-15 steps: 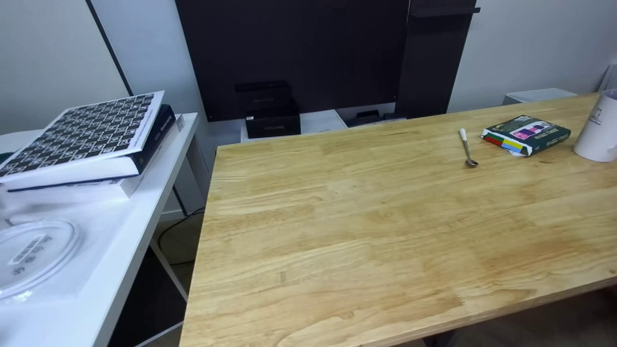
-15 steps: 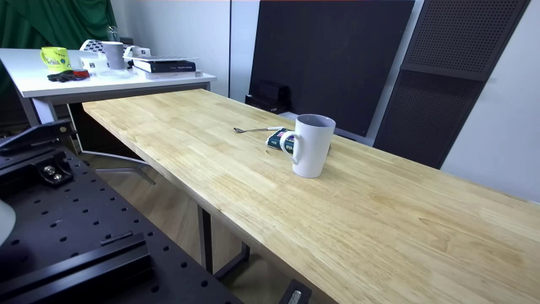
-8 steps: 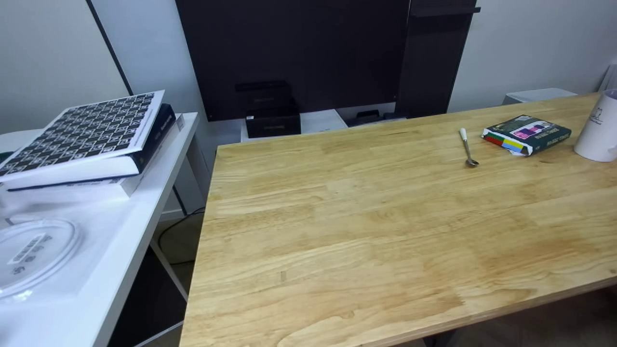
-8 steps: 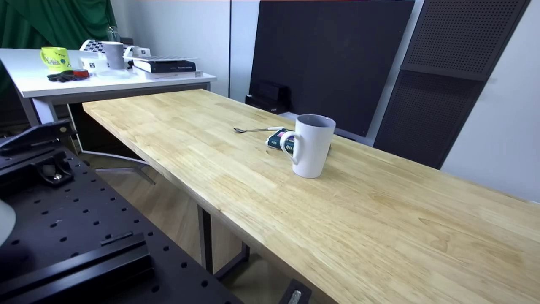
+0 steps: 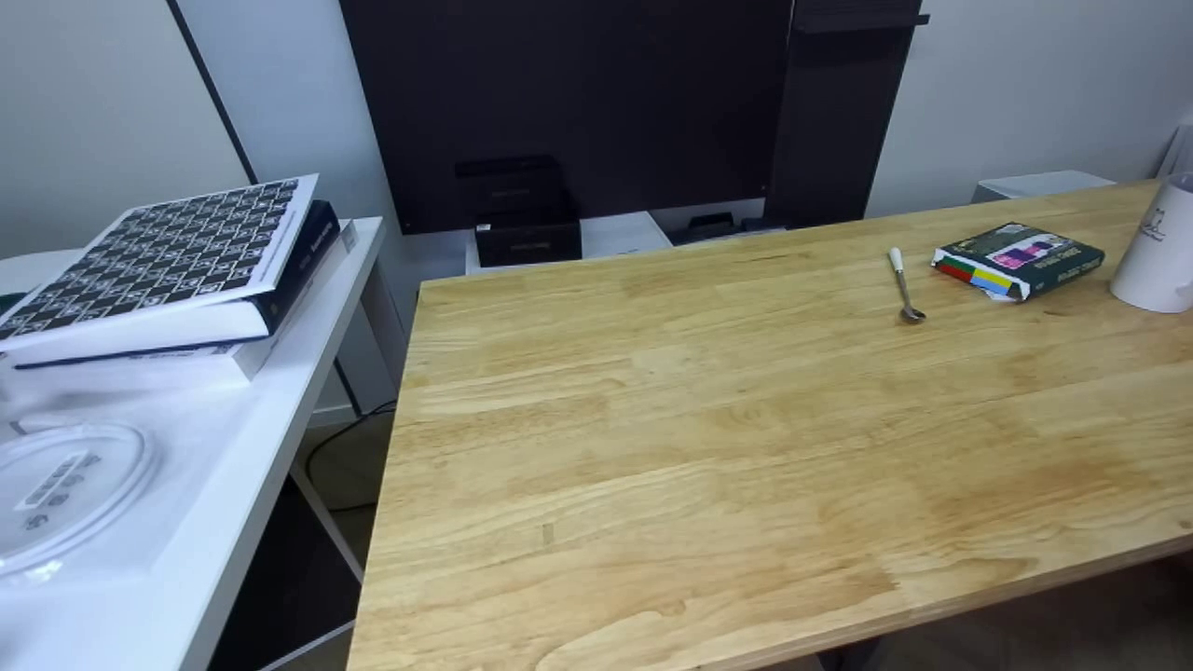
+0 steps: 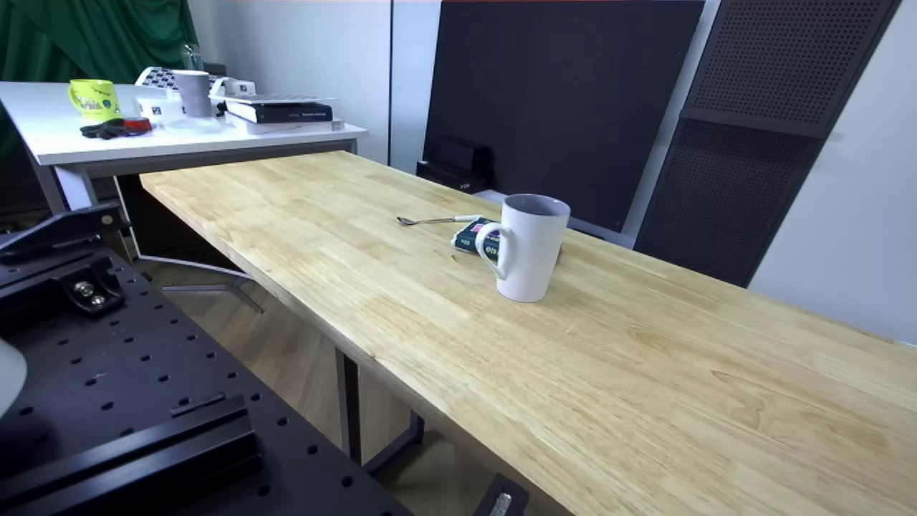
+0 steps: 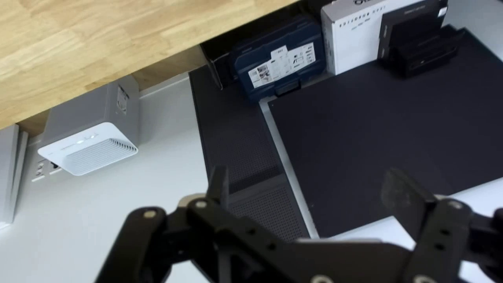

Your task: Put the spoon in the cup

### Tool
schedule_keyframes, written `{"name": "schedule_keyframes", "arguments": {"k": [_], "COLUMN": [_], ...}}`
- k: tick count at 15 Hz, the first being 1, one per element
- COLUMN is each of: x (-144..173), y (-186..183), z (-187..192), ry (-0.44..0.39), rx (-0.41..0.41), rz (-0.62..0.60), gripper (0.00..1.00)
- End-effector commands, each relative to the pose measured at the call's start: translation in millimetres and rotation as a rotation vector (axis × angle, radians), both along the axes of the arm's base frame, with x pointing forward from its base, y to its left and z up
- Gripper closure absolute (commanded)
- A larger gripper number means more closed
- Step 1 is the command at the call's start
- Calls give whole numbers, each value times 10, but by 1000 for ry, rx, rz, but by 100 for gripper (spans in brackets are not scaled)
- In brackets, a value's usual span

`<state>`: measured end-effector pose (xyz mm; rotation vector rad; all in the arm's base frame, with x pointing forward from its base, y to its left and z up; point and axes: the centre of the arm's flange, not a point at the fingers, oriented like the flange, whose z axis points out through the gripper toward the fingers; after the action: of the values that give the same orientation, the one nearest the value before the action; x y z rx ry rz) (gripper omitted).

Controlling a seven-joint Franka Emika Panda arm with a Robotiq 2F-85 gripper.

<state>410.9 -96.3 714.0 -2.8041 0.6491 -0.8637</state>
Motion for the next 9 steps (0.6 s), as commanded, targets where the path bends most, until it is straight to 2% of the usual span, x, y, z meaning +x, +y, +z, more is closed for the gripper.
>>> {"name": "schedule_keyframes", "arguments": {"k": [1,4,8,9], "x": [-119,-420,-469,-567], "y": [121,264,265,273], "z": [-109,-286,-307,-295], "ry": [15,25,24,26], "rx": [-1,-2,-1,-11], "rz": [19,36,35,25], "gripper": [0,0,0,0]}}
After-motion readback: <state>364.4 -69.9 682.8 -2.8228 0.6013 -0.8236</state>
